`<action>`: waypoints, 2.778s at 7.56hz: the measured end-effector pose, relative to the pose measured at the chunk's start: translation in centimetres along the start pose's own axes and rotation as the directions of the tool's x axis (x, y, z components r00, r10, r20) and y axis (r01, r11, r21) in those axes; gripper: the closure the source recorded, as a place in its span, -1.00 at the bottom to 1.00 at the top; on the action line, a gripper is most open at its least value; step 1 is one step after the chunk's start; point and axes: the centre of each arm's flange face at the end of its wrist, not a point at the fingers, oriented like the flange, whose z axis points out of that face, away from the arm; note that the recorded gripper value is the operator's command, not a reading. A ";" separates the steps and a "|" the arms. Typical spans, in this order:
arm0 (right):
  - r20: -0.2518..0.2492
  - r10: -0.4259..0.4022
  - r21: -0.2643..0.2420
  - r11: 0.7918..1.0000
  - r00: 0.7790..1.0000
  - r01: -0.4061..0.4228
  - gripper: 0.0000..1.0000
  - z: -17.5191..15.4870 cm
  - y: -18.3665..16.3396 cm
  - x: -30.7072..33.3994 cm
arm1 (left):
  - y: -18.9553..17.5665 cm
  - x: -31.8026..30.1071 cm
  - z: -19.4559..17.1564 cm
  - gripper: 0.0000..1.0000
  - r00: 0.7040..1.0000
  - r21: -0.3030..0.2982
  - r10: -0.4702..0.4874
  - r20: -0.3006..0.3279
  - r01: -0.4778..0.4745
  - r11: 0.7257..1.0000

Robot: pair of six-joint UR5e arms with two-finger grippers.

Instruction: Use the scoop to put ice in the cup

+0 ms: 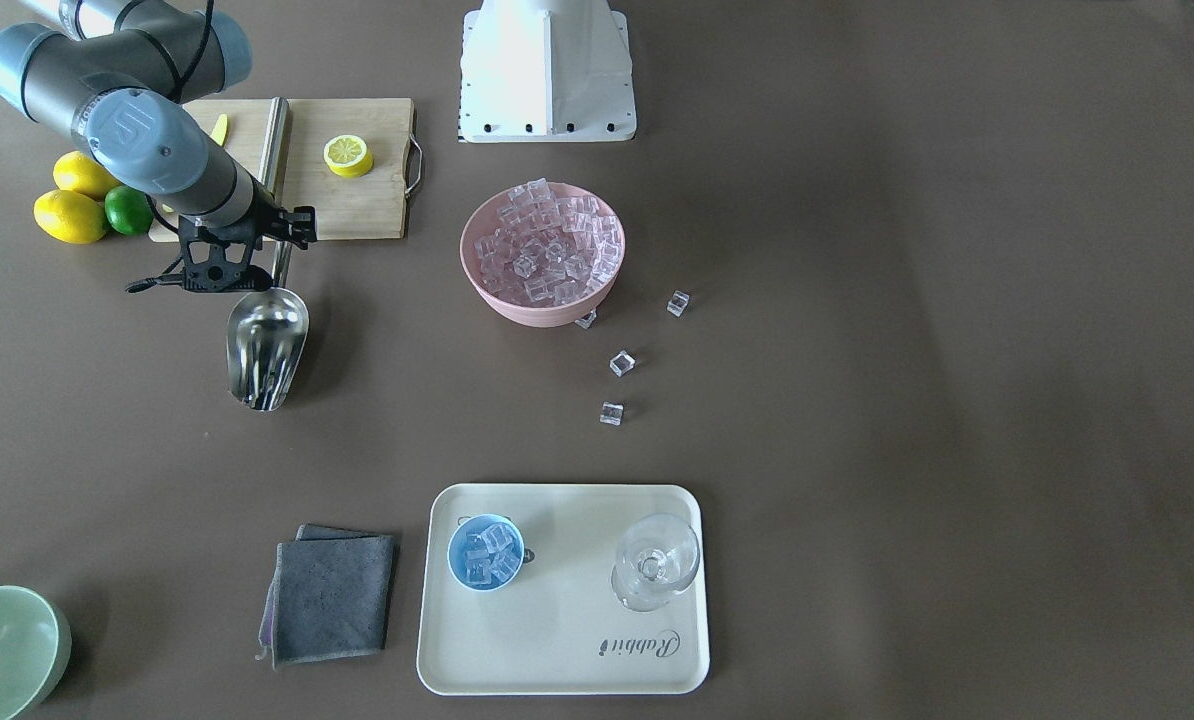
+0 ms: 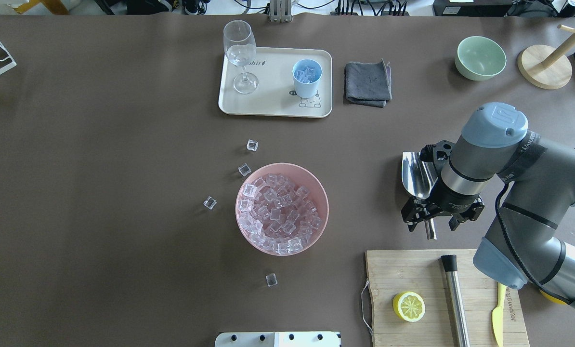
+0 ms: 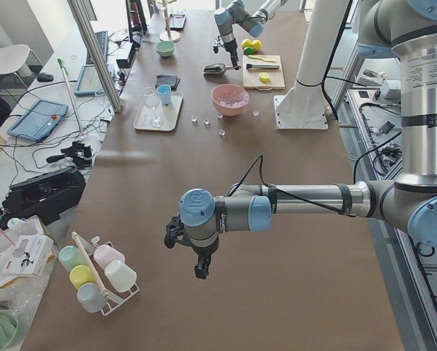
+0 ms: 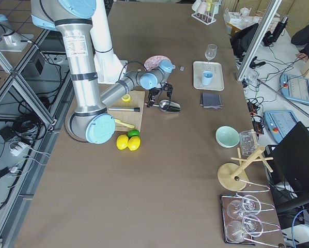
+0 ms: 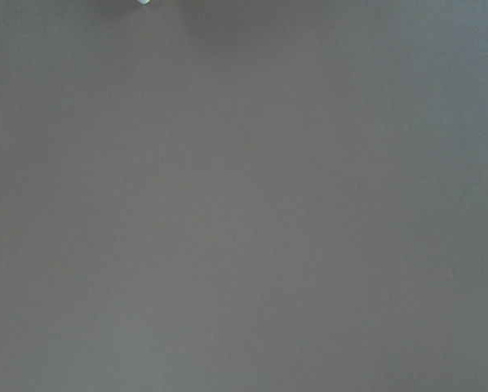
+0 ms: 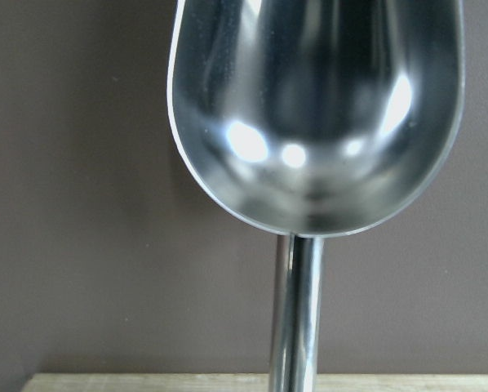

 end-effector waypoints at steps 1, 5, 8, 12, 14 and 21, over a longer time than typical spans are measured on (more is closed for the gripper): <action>0.004 0.003 0.005 1.000 1.000 -0.003 -0.99 -0.5 -0.1 0.1 | 0.0 0.0 0.0 -0.96 1.000 0.000 0.000 0.000 0.000 1.000; 0.026 0.063 0.068 0.996 0.998 -0.065 -0.99 -5.1 -1.5 3.0 | 0.1 -0.1 0.1 -0.96 1.000 -0.003 -0.003 0.005 0.003 1.000; -0.013 0.030 0.143 0.989 0.999 -0.027 -0.99 -10.1 -2.5 12.1 | 0.2 -0.3 -0.1 -0.96 1.000 0.001 -0.009 0.005 0.009 1.000; -0.083 -0.027 0.192 0.980 0.996 0.042 -0.99 -14.1 -1.2 37.2 | 1.3 -1.7 -2.0 -0.96 0.997 0.030 -0.076 -0.006 0.076 0.997; -0.080 -0.013 0.188 0.982 0.997 0.028 -0.99 -13.9 0.3 46.9 | 1.6 -1.0 -2.9 -0.96 0.992 0.011 -0.117 -0.047 0.117 0.993; -0.063 0.014 0.234 0.972 0.998 0.001 -0.99 -15.1 1.2 50.6 | 2.0 -1.4 -3.5 -0.96 0.958 0.009 -0.280 -0.060 0.281 0.960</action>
